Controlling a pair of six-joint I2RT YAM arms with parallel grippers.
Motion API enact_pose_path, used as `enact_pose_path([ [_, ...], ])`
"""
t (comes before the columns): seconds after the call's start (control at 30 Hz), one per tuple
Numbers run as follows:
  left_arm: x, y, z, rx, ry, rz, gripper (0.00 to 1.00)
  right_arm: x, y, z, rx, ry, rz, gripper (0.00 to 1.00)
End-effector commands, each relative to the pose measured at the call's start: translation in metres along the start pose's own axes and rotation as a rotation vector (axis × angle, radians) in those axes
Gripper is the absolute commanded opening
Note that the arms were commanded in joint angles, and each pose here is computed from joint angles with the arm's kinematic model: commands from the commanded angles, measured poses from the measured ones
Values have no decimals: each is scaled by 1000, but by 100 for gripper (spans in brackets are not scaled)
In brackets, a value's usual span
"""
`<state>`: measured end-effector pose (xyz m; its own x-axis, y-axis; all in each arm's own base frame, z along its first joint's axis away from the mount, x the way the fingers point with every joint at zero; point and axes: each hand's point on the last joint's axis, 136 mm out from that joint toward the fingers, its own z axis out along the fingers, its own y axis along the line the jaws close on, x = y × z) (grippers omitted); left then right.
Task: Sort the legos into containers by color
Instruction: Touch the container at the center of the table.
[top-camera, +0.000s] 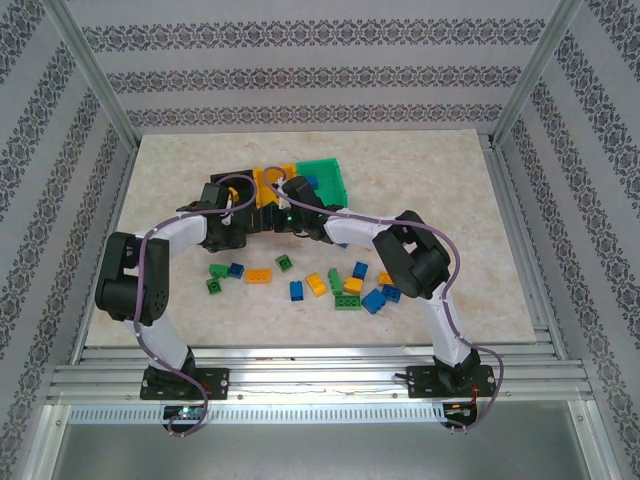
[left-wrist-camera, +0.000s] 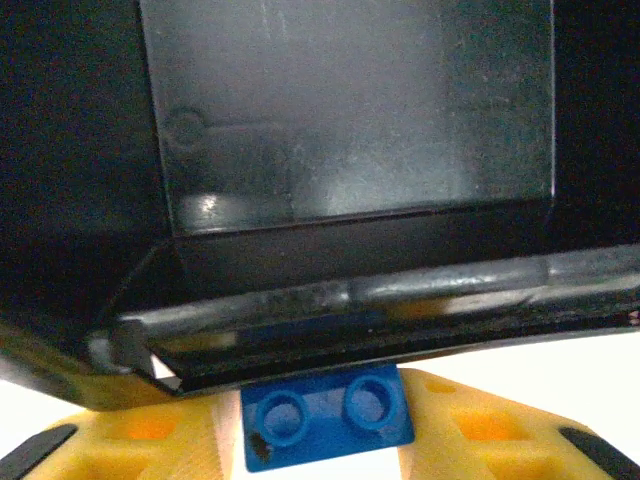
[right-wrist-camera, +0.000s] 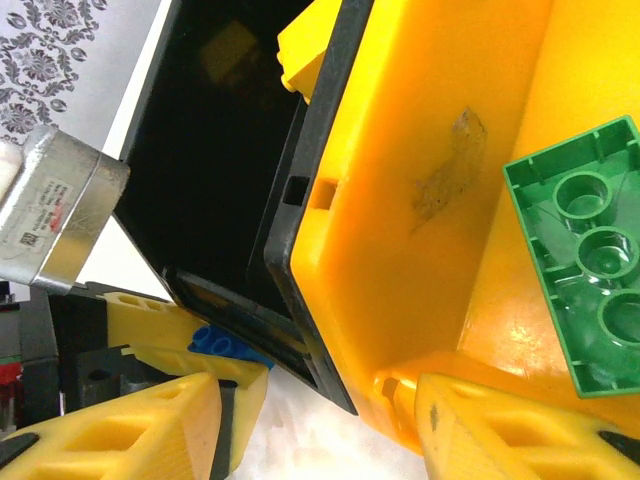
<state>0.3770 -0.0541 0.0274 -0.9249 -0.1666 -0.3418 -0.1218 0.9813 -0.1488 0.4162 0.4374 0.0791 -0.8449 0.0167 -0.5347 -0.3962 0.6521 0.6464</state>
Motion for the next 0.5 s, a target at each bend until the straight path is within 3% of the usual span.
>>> enact_pose_path([
  [0.0,-16,-11,-1,15,-51,6,33,20,-32,-2,110,54,20,57],
  [0.17,-14,-16,-19,26,-45,26,24,18,-37,-1,128,47,20,57],
  [0.47,37,-22,-32,104,262,-29,24,9,-43,1,138,31,31,57],
])
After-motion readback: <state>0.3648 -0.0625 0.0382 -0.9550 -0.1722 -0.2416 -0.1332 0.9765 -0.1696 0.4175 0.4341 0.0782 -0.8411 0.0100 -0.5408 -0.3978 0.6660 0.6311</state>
